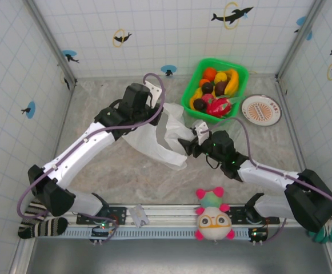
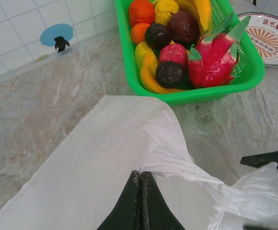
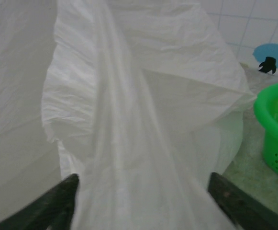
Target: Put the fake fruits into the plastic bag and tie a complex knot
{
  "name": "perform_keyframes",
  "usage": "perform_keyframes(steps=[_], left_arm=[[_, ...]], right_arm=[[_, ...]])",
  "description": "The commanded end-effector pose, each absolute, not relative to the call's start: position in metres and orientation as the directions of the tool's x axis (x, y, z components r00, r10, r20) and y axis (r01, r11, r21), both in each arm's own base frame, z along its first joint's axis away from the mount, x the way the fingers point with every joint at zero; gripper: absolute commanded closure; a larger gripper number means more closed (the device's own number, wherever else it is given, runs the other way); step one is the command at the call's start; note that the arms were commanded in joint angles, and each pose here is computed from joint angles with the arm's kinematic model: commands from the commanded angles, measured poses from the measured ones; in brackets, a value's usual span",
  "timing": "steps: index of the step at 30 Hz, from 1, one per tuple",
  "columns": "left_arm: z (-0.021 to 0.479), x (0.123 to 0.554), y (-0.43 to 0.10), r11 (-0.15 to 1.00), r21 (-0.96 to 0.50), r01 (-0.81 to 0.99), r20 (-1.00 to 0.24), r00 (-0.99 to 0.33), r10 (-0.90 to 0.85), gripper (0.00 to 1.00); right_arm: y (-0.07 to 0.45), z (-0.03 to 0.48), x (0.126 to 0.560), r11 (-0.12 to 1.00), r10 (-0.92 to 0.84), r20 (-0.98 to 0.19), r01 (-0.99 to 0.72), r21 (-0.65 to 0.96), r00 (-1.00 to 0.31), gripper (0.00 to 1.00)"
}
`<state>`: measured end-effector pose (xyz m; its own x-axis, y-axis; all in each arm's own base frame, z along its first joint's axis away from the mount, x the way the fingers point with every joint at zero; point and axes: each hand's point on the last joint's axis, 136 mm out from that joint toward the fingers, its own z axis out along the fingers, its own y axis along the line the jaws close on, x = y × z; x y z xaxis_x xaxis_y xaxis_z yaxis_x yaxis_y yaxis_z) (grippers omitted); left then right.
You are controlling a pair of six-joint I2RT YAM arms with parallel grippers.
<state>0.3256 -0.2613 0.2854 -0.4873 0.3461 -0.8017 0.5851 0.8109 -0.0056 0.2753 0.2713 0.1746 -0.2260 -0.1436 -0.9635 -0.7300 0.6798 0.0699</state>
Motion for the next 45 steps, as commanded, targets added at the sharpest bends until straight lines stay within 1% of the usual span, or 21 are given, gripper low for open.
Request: perform_keyframes(steps=[1,2,6,9,12,15,18,20,21,22,23,24,26,27,29,30,33,34,36,40,45], left_arm=[[0.287,0.324,-0.252,0.822,0.027,0.569,-0.804,-0.476,0.356,1.0],[0.284,0.325,-0.249,0.828,0.039,0.559,-0.798,-0.482,0.363,1.0],[0.276,0.324,-0.242,0.838,0.06,0.543,-0.781,-0.498,0.378,1.0],[0.277,0.32,-0.243,0.828,0.048,0.559,-0.788,-0.489,0.375,1.0],[0.279,0.319,-0.249,0.813,0.032,0.582,-0.797,-0.476,0.372,1.0],[0.279,0.317,-0.258,0.788,0.004,0.615,-0.801,-0.47,0.371,1.0],[0.279,0.316,-0.263,0.777,-0.009,0.629,-0.8,-0.47,0.372,1.0],[0.281,0.317,-0.263,0.78,-0.01,0.626,-0.803,-0.47,0.367,1.0],[0.282,0.318,-0.264,0.779,-0.012,0.626,-0.803,-0.47,0.365,1.0],[0.283,0.318,-0.265,0.777,-0.017,0.629,-0.805,-0.47,0.362,1.0],[0.284,0.318,-0.268,0.772,-0.024,0.635,-0.808,-0.468,0.359,1.0],[0.285,0.318,-0.27,0.767,-0.034,0.641,-0.809,-0.468,0.355,1.0],[0.288,0.316,-0.277,0.748,-0.06,0.661,-0.816,-0.464,0.345,1.0],[0.291,0.314,-0.282,0.734,-0.083,0.674,-0.821,-0.464,0.334,0.92],[0.297,0.306,-0.291,0.695,-0.133,0.706,-0.828,-0.465,0.314,0.76],[0.299,0.301,-0.294,0.681,-0.162,0.714,-0.828,-0.474,0.299,0.61],[0.301,0.283,-0.3,0.634,-0.255,0.73,-0.826,-0.505,0.249,0.38],[0.301,0.276,-0.303,0.621,-0.275,0.734,-0.83,-0.507,0.232,0.34],[0.297,0.26,-0.308,0.605,-0.298,0.738,-0.834,-0.51,0.212,0.26],[0.278,0.253,-0.304,0.691,-0.271,0.67,-0.826,-0.53,0.191,0.16],[0.242,0.263,-0.3,0.807,-0.193,0.559,-0.799,-0.567,0.202,0.11]], right_arm=[[0.266,0.216,0.287,0.717,-0.078,-0.982,-0.694,0.064,-0.171,0.66],[0.259,0.218,0.288,0.733,-0.092,-0.981,-0.679,0.048,-0.17,0.75],[0.212,0.218,0.298,0.84,-0.165,-0.968,-0.542,-0.036,-0.191,1.0],[0.157,0.219,0.311,0.939,-0.197,-0.954,-0.324,-0.117,-0.224,0.99],[0.12,0.227,0.315,0.971,-0.21,-0.947,-0.167,-0.173,-0.242,0.95],[0.128,0.234,0.313,0.963,-0.207,-0.953,-0.216,-0.159,-0.221,0.89],[0.132,0.229,0.313,0.956,-0.232,-0.937,-0.24,-0.17,-0.262,0.85],[0.134,0.227,0.311,0.945,-0.256,-0.922,-0.275,-0.176,-0.291,0.73],[0.143,0.225,0.305,0.923,-0.28,-0.912,-0.346,-0.17,-0.299,0.62],[0.151,0.224,0.299,0.899,-0.296,-0.908,-0.408,-0.16,-0.296,0.55],[0.163,0.224,0.29,0.858,-0.316,-0.906,-0.492,-0.147,-0.28,0.52],[0.169,0.226,0.282,0.834,-0.318,-0.91,-0.535,-0.134,-0.267,0.55],[0.174,0.23,0.276,0.821,-0.286,-0.925,-0.561,-0.102,-0.251,0.73],[0.176,0.231,0.276,0.821,-0.27,-0.93,-0.565,-0.086,-0.25,0.84],[0.176,0.23,0.28,0.834,-0.257,-0.93,-0.547,-0.074,-0.265,1.0],[0.177,0.231,0.282,0.839,-0.26,-0.927,-0.538,-0.078,-0.271,1.0],[0.176,0.243,0.289,0.866,-0.254,-0.928,-0.492,-0.092,-0.273,1.0],[0.177,0.247,0.291,0.867,-0.253,-0.929,-0.489,-0.093,-0.271,1.0],[0.18,0.251,0.293,0.868,-0.257,-0.927,-0.488,-0.097,-0.273,1.0],[0.18,0.251,0.296,0.877,-0.263,-0.92,-0.47,-0.102,-0.291,1.0],[0.184,0.257,0.296,0.88,-0.233,-0.929,-0.469,-0.075,-0.289,1.0]])
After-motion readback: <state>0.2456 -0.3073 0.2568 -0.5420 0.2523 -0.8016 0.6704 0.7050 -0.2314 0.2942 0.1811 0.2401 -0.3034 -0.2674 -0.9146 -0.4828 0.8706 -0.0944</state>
